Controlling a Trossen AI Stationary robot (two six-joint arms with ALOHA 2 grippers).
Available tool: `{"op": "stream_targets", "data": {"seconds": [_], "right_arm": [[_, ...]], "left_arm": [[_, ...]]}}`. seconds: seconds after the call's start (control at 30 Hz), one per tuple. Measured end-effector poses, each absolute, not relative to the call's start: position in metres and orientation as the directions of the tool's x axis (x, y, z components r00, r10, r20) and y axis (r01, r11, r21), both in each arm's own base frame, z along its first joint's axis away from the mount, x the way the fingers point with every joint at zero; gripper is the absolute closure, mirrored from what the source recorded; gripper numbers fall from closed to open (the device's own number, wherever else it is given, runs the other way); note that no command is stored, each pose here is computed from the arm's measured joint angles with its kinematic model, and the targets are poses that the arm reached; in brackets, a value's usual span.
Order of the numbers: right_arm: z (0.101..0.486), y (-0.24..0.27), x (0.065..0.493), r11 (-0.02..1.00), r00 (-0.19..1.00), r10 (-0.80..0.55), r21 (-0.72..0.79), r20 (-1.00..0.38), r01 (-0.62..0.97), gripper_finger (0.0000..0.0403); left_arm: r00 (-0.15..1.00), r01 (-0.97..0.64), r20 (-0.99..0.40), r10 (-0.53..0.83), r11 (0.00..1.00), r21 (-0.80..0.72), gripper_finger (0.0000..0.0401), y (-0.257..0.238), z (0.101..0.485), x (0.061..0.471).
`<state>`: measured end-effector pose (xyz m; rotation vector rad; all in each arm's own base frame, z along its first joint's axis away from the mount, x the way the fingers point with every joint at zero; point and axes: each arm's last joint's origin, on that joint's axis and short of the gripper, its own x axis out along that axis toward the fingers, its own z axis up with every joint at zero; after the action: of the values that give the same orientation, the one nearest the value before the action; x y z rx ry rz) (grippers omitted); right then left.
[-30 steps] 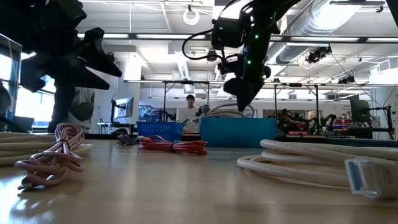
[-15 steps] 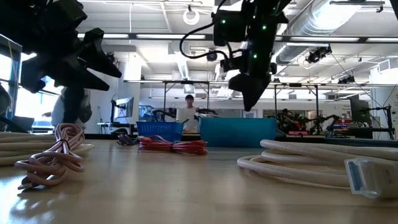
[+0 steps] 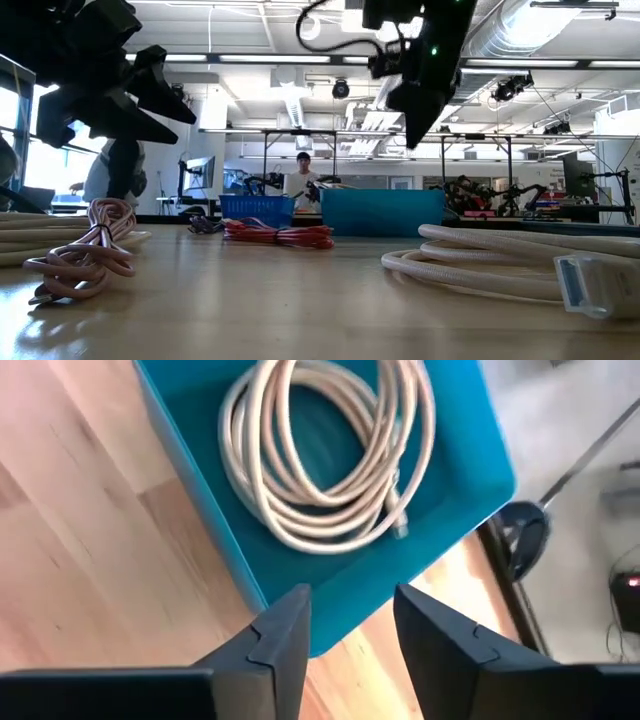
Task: Pick & Place USB Port
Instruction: Put the orange charger cable into the blue bin
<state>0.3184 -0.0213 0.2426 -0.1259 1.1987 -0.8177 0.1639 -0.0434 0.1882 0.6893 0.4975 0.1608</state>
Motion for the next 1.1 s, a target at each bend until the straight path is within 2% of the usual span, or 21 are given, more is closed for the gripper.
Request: {"op": "stream_targets", "data": {"seconds": [0.17, 0.37, 0.57, 0.83, 0.97, 1.1], "right_arm": [[0.265, -0.011, 0.307, 0.737, 0.205, -0.599, -0.433, -0.774, 0.520, 0.0269], [0.284, 0.006, 0.297, 0.848, 0.334, -0.376, -0.176, -0.864, 0.500, 0.0269], [0.295, 0.034, 0.300, 0.920, 0.473, -0.213, -0.014, -0.855, 0.391, 0.0269], [0.307, 0.067, 0.313, 0.958, 0.673, -0.170, 0.039, -0.719, 0.284, 0.0269], [0.316, 0.082, 0.317, 0.978, 0.760, -0.160, 0.001, -0.631, 0.207, 0.0269], [0.319, 0.094, 0.316, 0.982, 0.788, -0.186, -0.081, -0.587, 0.172, 0.0269]], "left_arm": [[0.871, 0.020, -0.386, 0.303, 0.765, 0.644, 0.0178, -0.043, 0.188, 0.164], [0.868, 0.029, -0.394, 0.301, 0.763, 0.646, 0.0178, -0.043, 0.187, 0.163], [0.865, 0.096, -0.436, 0.246, 0.772, 0.628, 0.0178, -0.045, 0.184, 0.162], [0.893, 0.103, -0.411, 0.182, 0.806, 0.582, 0.0178, -0.047, 0.188, 0.165], [0.933, 0.126, -0.350, 0.087, 0.831, 0.542, 0.0178, -0.051, 0.196, 0.169], [0.948, 0.125, -0.313, 0.062, 0.831, 0.542, 0.0178, -0.052, 0.200, 0.170]]}}
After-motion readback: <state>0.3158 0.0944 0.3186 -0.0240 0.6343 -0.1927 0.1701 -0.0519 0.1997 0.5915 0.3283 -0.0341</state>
